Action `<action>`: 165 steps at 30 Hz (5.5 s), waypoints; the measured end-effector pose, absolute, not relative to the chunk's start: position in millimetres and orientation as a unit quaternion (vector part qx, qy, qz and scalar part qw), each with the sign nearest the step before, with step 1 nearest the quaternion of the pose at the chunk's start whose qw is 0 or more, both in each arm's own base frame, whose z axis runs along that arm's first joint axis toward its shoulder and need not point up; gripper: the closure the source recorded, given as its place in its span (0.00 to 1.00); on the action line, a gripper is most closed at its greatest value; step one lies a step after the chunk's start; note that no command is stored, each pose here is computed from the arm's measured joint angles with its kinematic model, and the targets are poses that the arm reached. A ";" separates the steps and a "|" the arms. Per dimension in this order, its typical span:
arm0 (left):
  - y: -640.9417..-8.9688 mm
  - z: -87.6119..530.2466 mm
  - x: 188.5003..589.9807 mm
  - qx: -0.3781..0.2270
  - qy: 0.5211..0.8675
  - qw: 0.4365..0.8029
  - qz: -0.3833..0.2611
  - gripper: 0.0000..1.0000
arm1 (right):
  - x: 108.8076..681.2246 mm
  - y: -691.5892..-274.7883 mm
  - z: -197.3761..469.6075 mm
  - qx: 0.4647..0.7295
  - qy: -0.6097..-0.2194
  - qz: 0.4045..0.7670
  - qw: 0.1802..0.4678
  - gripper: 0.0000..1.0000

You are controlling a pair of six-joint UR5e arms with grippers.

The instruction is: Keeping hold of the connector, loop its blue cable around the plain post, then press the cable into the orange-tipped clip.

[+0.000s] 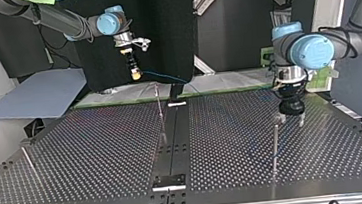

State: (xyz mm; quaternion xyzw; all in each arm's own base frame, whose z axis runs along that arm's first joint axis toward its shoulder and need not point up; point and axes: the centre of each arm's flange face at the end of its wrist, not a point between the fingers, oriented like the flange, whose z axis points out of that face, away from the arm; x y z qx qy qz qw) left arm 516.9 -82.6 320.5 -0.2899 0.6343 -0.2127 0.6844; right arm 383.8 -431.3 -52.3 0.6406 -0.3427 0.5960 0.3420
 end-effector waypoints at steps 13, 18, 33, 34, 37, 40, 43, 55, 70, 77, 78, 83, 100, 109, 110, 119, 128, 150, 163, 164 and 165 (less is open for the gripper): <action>-93.8 328.3 504.8 -0.264 0.653 0.675 -0.220 0.01 | 385.1 -430.0 -52.4 0.641 -0.341 0.597 0.341 1.00; -95.5 331.3 495.0 -0.254 0.669 0.666 -0.211 0.01 | 385.1 -429.9 -52.6 0.641 -0.341 0.597 0.341 1.00; -91.6 363.3 444.5 -0.238 0.677 0.672 -0.183 0.01 | 385.2 -429.4 -53.1 0.642 -0.341 0.596 0.341 1.00; -92.5 367.3 442.3 -0.232 0.678 0.673 -0.183 0.01 | 385.2 -429.4 -53.1 0.642 -0.341 0.596 0.341 1.00; -96.3 386.5 436.2 -0.210 0.679 0.679 -0.186 0.01 | 385.1 -429.4 -53.2 0.642 -0.341 0.595 0.341 1.00; -101.4 406.8 430.9 -0.188 0.677 0.686 -0.190 0.01 | 385.2 -429.2 -53.2 0.642 -0.342 0.596 0.341 1.00; -105.2 429.4 424.8 -0.170 0.671 0.697 -0.188 0.01 | 385.5 -429.4 -52.8 0.641 -0.341 0.597 0.340 1.00; -109.7 513.6 394.9 -0.132 0.644 0.741 -0.141 0.01 | 384.9 -431.2 -52.2 0.639 -0.342 0.601 0.335 1.00; -143.5 526.7 413.8 -0.095 0.690 0.713 -0.086 0.01 | 385.8 -431.1 -52.1 0.641 -0.341 0.601 0.334 1.00; -167.6 529.2 421.0 -0.070 0.714 0.695 -0.056 0.01 | 386.5 -430.7 -52.0 0.641 -0.340 0.602 0.334 1.00; -170.5 531.2 420.1 -0.067 0.715 0.694 -0.053 0.01 | 386.5 -430.6 -52.1 0.641 -0.341 0.602 0.334 1.00; -185.4 543.4 413.2 -0.061 0.720 0.690 -0.046 0.01 | 386.5 -430.7 -52.2 0.641 -0.341 0.602 0.333 1.00; -180.2 488.4 425.4 -0.073 0.801 0.594 0.008 0.01 | 386.2 -429.6 -53.1 0.645 -0.342 0.597 0.332 1.00; -176.5 482.6 415.7 -0.068 0.828 0.557 0.019 0.01 | 386.4 -428.6 -53.8 0.647 -0.341 0.596 0.332 1.00; -175.1 482.9 415.3 -0.069 0.830 0.554 0.021 0.01 | 386.2 -428.9 -53.7 0.647 -0.341 0.596 0.332 1.00; -168.9 489.4 417.9 -0.069 0.829 0.554 0.026 0.01 | 384.9 -430.4 -53.3 0.646 -0.342 0.596 0.333 1.00; -160.8 502.8 424.7 -0.078 0.818 0.569 0.028 0.01 | 384.2 -431.1 -53.3 0.645 -0.342 0.596 0.334 1.00; -166.1 505.4 422.4 -0.061 0.816 0.574 0.029 0.01 | 383.8 -431.5 -53.3 0.645 -0.344 0.596 0.333 1.00; -213.2 500.7 422.6 0.029 0.796 0.605 0.011 0.01 | 385.6 -429.4 -53.7 0.646 -0.344 0.596 0.330 1.00; -216.8 498.2 424.0 0.033 0.795 0.606 0.014 0.01 | 385.7 -429.3 -53.7 0.646 -0.344 0.596 0.330 1.00; -221.9 494.1 426.2 0.039 0.794 0.606 0.019 0.01 | 385.7 -429.3 -53.7 0.646 -0.344 0.596 0.330 1.00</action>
